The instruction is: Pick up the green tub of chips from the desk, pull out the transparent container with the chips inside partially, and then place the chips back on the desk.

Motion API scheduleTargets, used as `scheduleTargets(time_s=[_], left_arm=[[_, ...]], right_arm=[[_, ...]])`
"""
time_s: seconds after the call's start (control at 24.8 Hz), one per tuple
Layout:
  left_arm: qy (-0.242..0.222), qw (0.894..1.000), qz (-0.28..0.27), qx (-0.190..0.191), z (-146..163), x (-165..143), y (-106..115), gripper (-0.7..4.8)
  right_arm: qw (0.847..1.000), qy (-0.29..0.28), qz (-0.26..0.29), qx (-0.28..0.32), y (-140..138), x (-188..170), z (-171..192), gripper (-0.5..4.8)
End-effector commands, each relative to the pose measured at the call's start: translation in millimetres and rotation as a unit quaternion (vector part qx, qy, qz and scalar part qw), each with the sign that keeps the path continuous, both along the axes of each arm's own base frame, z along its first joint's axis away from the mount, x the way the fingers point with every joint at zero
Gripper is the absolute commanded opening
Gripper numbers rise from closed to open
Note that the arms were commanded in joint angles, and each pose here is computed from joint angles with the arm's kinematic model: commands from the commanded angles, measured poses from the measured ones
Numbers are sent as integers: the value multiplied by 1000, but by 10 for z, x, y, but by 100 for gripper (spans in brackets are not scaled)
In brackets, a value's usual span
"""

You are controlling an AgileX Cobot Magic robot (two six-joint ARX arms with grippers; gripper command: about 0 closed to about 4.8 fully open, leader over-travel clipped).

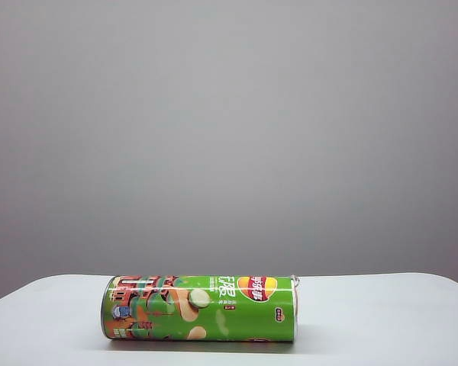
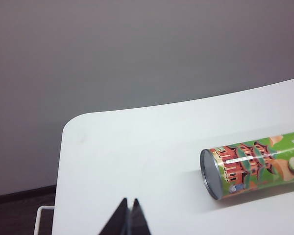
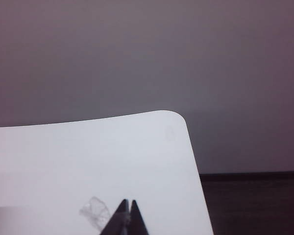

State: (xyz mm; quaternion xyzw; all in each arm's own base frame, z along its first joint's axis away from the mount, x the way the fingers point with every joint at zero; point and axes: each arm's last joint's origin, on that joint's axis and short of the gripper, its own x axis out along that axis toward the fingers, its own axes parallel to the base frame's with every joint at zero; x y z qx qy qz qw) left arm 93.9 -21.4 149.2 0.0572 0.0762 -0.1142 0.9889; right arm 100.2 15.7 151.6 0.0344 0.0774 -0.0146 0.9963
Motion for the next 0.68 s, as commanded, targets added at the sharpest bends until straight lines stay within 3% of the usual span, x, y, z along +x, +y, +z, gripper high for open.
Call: scheduleTargets(time_s=[0.04,0.36,0.44,0.48,0.52,0.68], left_arm=[[-20,1000,-2,-5,39,6,-3,-5],[-30,1000,-2,-9,60,8,-3,-5],[-20,998,-1,-62,65,7,-7,0],[-21,986,-20,-164,120,7,-23,66],[-38,973,-54,-222,197,1,-41,117],[-77,958,-100,-257,358,-28,-55,125]], right_arm=[[1000,12,1,-4,1,-2,-33,-5],[1000,30,1,-8,-1,-9,-68,-5],[1000,29,2,-8,0,-9,-67,-5],[1000,28,2,-6,0,-9,-65,-5],[1000,27,2,-1,1,-8,-63,-5],[1000,26,0,11,1,-8,-61,-5]])
